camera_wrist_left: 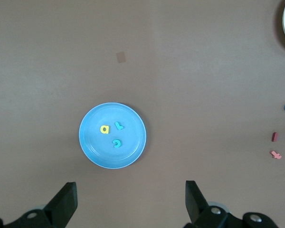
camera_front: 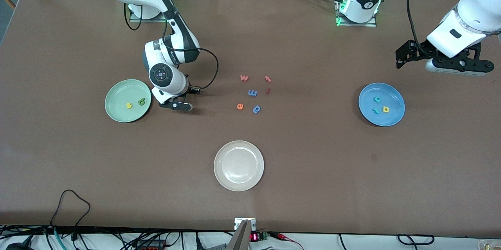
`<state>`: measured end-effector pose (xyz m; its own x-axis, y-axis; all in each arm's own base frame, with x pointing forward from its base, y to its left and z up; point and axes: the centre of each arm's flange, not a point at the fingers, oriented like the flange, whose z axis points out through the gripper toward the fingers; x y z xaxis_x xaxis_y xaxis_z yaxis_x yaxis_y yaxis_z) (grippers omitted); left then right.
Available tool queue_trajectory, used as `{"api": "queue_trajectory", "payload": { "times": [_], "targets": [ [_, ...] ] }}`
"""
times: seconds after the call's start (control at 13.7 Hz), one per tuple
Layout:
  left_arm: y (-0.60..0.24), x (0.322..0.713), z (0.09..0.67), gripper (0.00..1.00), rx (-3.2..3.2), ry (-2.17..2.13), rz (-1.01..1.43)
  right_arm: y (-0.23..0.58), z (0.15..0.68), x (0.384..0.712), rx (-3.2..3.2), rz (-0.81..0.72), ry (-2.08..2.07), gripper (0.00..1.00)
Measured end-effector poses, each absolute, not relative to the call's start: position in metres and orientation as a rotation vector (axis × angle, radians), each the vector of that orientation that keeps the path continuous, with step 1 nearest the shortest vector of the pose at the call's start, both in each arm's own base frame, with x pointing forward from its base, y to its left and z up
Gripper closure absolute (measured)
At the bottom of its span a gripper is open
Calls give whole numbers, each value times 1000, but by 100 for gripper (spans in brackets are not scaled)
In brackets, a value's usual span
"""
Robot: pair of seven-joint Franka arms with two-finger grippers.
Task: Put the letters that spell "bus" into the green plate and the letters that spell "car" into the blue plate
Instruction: 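Carry the yellow letter onto the green plate and open the right gripper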
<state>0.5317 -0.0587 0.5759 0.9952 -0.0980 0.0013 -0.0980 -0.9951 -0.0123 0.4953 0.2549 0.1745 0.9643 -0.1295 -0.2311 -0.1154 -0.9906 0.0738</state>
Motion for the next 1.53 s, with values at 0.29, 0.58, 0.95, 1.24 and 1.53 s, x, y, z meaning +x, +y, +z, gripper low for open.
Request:
{"api": "queue_trajectory", "payload": {
  "times": [0.29,0.58,0.95,1.24,1.53],
  "targets": [
    [-59,532,576,0,-3126,154,-2,254,171,494,3049,-374,-192,45],
    [-59,531,576,0,-3125,154,1,257,172,494,3052,-370,-186,64],
    [-59,531,576,0,-3125,153,3,258,173,493,3051,-373,-185,74],
    [-58,531,576,0,-3125,152,3,257,176,494,3053,-372,-188,74],
    [-57,530,574,0,-3125,149,26,199,226,529,3065,-364,-162,74]
  ]
}}
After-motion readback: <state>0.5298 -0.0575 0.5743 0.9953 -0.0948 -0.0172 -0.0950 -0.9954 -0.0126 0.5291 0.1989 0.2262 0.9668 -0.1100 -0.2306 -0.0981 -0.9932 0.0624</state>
